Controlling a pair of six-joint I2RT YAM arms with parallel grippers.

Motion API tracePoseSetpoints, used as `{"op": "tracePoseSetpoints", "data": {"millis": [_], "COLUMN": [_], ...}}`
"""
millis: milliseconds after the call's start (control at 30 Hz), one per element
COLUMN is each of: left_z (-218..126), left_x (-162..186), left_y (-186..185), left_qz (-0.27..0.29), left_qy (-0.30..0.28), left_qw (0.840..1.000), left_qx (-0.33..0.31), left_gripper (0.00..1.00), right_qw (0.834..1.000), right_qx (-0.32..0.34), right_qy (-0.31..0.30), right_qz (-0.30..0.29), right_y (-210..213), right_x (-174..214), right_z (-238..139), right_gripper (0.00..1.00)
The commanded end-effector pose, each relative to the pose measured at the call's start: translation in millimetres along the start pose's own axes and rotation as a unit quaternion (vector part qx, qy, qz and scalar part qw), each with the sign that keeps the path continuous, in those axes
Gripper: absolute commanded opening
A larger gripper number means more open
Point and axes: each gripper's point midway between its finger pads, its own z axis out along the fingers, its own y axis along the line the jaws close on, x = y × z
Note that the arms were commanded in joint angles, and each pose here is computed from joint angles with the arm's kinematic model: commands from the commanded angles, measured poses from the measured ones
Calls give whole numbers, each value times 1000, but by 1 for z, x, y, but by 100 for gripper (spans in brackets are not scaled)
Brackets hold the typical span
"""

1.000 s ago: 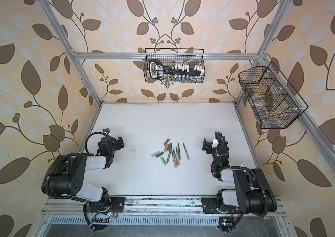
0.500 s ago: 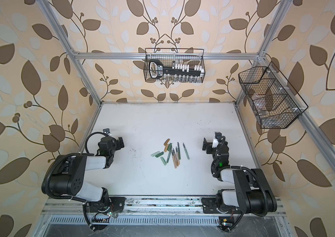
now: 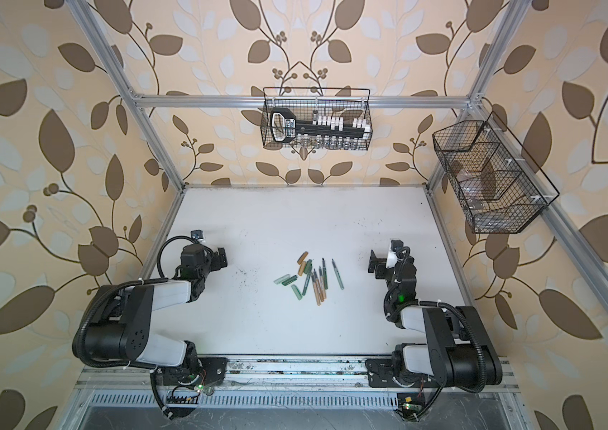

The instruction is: Insert the pens into the pen caps

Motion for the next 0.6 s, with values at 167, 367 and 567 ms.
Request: {"op": "tracePoseSetpoints", "data": {"millis": [167, 367, 567], "left_z": [-26, -50, -78], "left_x": [-55, -63, -51], "left_y": [-9, -34, -65], "left_qz": [-16, 0, 22], "left_qy": [20, 45, 110], "left_qw": [1000, 999, 993], "left_qx": [-4, 1, 24], "left_gripper": [99, 99, 99], "right_qw": [1000, 1000, 998], "right_qx": [-1, 9, -10], "right_qy": [-24, -3, 41], "right_qz": [-8, -24, -47], "right_y": [3, 7, 32], "right_x": [-17, -32, -46], "right_z": [4, 9, 5], "right_gripper": [100, 100, 100]}}
